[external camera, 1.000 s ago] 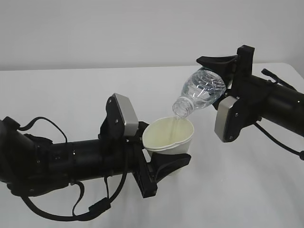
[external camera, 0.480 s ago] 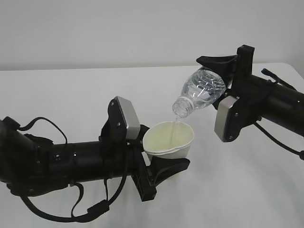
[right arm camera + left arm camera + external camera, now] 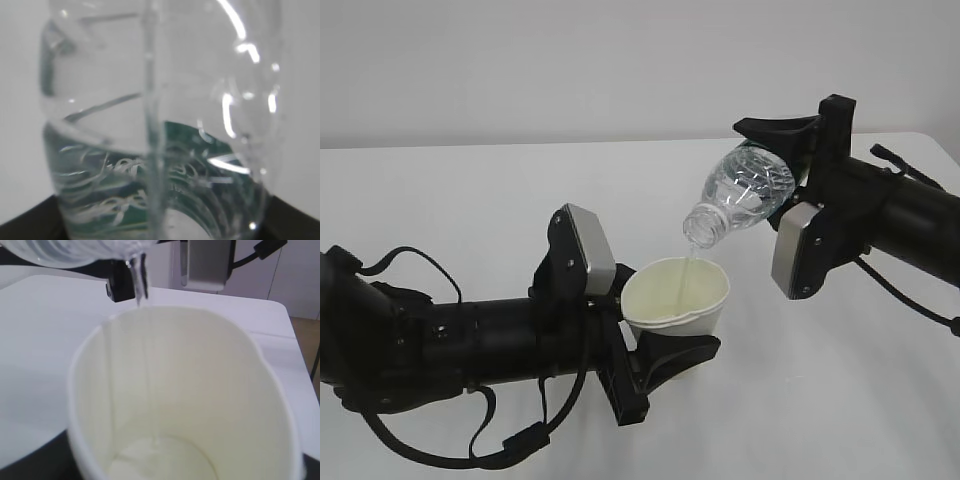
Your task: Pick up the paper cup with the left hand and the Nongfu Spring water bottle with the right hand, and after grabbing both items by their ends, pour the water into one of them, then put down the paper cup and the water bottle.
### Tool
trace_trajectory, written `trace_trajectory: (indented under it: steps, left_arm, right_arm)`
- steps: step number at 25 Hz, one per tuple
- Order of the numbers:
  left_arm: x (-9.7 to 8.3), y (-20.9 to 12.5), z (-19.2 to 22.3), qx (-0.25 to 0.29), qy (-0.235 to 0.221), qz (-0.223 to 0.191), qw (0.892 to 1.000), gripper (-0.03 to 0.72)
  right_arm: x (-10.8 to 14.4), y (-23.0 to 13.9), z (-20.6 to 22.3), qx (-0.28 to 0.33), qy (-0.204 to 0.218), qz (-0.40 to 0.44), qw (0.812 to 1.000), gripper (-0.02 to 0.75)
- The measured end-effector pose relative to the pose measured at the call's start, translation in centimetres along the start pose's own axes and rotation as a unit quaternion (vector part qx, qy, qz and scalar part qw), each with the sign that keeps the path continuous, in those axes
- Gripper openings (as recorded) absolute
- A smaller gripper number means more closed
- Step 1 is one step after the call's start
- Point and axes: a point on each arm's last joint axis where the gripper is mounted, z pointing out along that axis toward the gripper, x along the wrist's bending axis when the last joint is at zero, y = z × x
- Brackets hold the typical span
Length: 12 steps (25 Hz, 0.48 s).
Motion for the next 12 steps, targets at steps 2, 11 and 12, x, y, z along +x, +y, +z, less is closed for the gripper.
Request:
trace_trajectory:
  steps: [2, 11, 12]
  left_arm:
    - [0.0, -0.01, 0.0, 0.001, 0.0, 0.0, 1.0, 0.456]
    - [0.0, -0.01, 0.0, 0.001, 0.0, 0.0, 1.0, 0.456]
    - [0.0, -0.01, 0.0, 0.001, 0.0, 0.0, 1.0, 0.456]
  right_arm:
    - [0.0, 0.0, 0.0, 0.0, 0.0, -0.002, 1.0, 0.464]
    - [0.0, 0.0, 0.0, 0.0, 0.0, -0.009, 1.0, 0.464]
    - [0.0, 0.0, 0.0, 0.0, 0.0, -0.009, 1.0, 0.464]
